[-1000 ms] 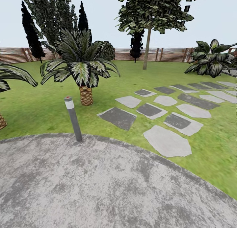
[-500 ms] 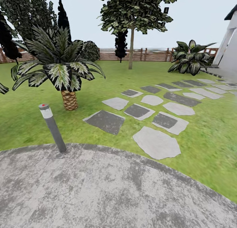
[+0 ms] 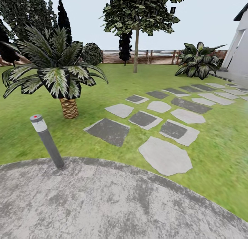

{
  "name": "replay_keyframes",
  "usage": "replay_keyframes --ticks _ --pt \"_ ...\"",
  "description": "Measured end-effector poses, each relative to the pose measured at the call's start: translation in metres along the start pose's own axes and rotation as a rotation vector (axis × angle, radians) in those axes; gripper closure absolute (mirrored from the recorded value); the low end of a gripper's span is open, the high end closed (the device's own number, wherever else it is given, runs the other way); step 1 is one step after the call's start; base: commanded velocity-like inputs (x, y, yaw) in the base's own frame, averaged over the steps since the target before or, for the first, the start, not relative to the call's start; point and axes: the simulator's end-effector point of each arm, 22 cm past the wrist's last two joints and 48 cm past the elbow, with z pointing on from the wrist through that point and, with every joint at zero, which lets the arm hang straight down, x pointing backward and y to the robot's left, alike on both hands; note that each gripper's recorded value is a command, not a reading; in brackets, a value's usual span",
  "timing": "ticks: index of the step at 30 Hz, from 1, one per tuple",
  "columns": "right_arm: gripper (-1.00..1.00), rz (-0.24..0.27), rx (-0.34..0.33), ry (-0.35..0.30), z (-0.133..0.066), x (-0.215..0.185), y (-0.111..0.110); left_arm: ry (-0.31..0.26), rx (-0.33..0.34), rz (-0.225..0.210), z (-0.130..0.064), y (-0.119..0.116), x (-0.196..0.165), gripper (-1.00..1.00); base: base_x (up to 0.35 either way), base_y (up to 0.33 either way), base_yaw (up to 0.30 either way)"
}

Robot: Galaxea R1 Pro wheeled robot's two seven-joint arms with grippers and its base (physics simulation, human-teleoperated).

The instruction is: Take the three Easter eggs out of the wicker basket on the lawn in the garden, then place them on the lawn next to a single tree (choose any tree) so that all three eggs are next to the same tree and none are left in the basket.

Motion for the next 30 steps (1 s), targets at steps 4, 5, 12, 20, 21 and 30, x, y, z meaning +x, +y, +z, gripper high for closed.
replay_keyframes --ticks 4,5,12,20,21,30 --pt "-1.00 0.000 0.000 -0.001 0.0000 -0.0004 -0.0002 0.000 0.000 0.000 0.0000 0.0000 0.0000 -1.00 0.337 0.000 0.000" --pt "-1.00 0.000 0.000 -0.001 0.0000 -0.0005 0.0002 0.000 0.000 0.000 0.0000 0.0001 0.0000 -1.00 0.337 0.000 0.000" --pt "-1.00 0.001 -0.003 -0.002 0.0001 -0.0010 0.0026 0.000 0.000 0.000 0.0000 0.0001 0.0001 -1.00 0.337 0.000 0.000" --pt "-1.00 0.004 -0.001 -0.002 0.0001 -0.0009 0.0019 0.000 0.000 0.000 0.0000 0.0000 0.0000 -1.00 0.337 0.000 0.000" --pt "-1.00 0.005 -0.001 -0.002 0.0001 -0.0009 0.0018 0.000 0.000 0.000 0.0000 0.0001 0.0000 -1.00 0.337 0.000 0.000" --pt "-1.00 0.007 0.001 -0.001 0.0001 -0.0006 0.0005 0.000 0.000 0.000 0.0000 0.0001 0.0001 -1.00 0.337 0.000 -0.048"
